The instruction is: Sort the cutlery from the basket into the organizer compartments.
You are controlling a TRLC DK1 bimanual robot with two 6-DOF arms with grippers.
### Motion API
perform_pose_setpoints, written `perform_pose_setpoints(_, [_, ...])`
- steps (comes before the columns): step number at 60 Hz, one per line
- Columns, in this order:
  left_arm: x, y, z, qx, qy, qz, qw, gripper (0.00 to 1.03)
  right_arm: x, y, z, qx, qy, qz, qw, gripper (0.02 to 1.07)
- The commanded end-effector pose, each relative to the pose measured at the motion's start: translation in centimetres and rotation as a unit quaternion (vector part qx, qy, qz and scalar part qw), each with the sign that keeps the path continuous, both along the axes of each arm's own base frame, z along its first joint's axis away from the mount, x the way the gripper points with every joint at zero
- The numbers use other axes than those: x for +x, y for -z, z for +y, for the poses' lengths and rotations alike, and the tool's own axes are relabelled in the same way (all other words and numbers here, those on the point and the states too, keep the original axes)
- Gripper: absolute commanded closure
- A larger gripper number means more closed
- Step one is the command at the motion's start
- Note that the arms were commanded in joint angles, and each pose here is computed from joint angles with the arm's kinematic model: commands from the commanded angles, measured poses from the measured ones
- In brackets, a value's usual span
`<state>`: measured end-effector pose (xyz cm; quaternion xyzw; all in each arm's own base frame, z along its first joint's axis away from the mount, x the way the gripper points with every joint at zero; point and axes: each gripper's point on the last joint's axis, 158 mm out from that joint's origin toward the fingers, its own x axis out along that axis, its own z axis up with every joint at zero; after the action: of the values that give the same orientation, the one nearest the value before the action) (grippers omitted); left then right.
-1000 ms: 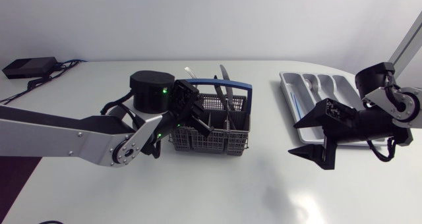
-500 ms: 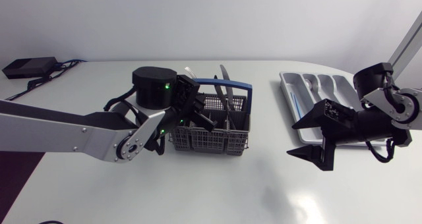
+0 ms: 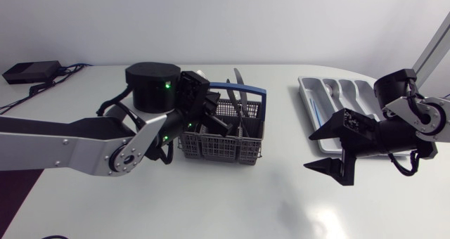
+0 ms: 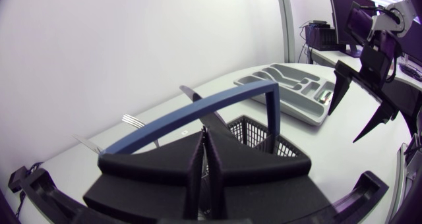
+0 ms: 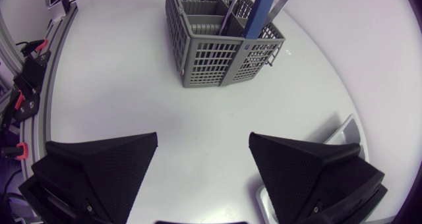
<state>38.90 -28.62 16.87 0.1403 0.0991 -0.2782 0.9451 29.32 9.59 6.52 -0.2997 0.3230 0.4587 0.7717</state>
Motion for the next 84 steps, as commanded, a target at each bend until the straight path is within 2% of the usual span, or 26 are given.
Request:
perform_pose_setpoints(1, [-0.8,-2.0,0.4,-0.004,0.000,-0.025,1.000,1.00,-0.9,0.4,0.4,0.006,0.005,0.012,1.000,0.07])
perform_pose_setpoints(21, [-5.2,-7.2,-1.2,-0.042,0.040,-0.029,0.998,1.00,-1.3,-0.5,1.3,0.009,0.001,0.003,1.000,0.07])
perform_pose_setpoints(35, [-7.9,-11.8,-2.0,-0.082,0.079,-0.002,0.993,1.00,-1.8,-2.6,1.6,0.020,-0.002,-0.028,0.999,0.07])
perform_pose_setpoints(45, [-8.5,-14.5,-1.6,-0.112,0.105,0.026,0.988,1.00,-2.2,-4.9,2.7,0.049,-0.010,-0.046,0.998,0.07])
perform_pose_setpoints(56, [-9.1,-16.6,-0.5,-0.129,0.107,0.026,0.985,1.00,-2.4,-7.2,4.2,0.075,-0.020,-0.062,0.995,0.07])
perform_pose_setpoints(70, [-9.8,-16.7,-0.5,-0.162,0.150,0.096,0.971,1.00,-3.8,-10.0,7.7,0.118,-0.055,-0.065,0.989,0.07])
perform_pose_setpoints(79, [-10.8,-15.4,-2.2,-0.176,0.216,0.174,0.945,1.00,-4.8,-12.0,9.8,0.156,-0.085,-0.060,0.982,0.07])
perform_pose_setpoints(84, [-10.9,-14.7,-2.6,-0.175,0.232,0.193,0.937,1.00,-4.7,-12.6,10.4,0.164,-0.089,-0.060,0.981,0.07])
